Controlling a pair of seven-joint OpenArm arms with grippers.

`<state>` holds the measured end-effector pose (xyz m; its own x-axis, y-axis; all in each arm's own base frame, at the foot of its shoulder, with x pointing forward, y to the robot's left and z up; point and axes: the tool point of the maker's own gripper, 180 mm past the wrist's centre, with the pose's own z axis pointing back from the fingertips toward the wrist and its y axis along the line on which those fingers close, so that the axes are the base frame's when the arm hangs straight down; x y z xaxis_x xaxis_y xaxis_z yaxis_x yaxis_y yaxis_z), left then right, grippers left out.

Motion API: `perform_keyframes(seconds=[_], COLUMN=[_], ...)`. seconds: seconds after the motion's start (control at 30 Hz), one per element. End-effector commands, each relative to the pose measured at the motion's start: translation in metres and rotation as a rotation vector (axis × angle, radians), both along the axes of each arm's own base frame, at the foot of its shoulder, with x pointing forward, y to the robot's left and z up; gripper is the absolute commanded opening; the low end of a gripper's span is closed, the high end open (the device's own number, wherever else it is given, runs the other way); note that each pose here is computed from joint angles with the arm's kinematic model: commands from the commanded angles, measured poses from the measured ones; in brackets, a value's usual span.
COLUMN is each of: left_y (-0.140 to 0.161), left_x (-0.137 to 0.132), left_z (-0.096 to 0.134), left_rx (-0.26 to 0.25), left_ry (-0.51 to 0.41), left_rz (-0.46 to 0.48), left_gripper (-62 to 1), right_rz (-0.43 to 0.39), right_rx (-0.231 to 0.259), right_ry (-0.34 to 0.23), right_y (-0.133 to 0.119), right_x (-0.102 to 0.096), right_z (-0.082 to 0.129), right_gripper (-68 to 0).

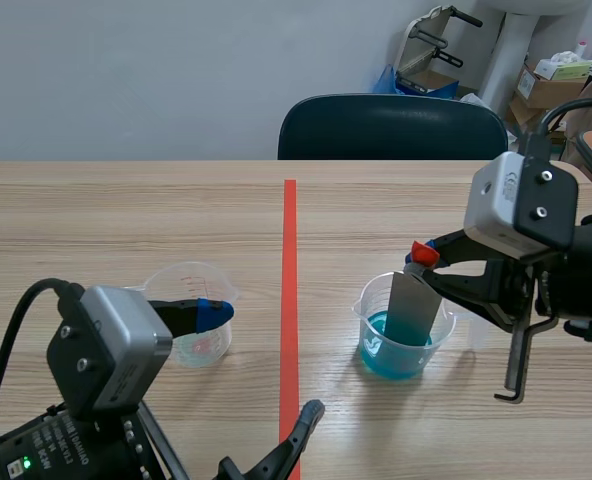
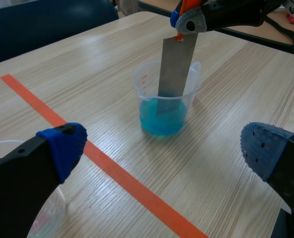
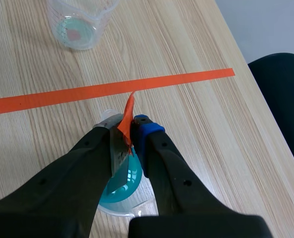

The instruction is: Do the redox reaction experiment

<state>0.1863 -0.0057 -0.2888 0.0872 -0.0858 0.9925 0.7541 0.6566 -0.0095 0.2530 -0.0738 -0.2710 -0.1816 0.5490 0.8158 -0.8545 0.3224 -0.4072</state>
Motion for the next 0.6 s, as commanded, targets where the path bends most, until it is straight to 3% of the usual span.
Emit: perform_keyframes(seconds=[0.0,0.33,0.57], left_y=[-0.004,-0.004,-0.004], left_x=[0.001,0.001,0.001], left_z=[0.010,0.010,0.010], left_rx=[-0.035,-0.036,-0.036], left_ry=[-0.022,-0.022,-0.022], left_rz=[-0.002,-0.001,-0.001], left_gripper=[1.4,1.4,1.4], right_rz=[0.009,0.050,0.049], right_rx=[-0.010,-0.036,-0.027], right_ry=[-0.020,-0.049,-0.060], right_y=[-0.001,0.007,0.008], right_x=[0.003,0.000,0.001], right_z=[0.006,0.023,0.046], right_gripper=[-66.7,-66.7,-66.7])
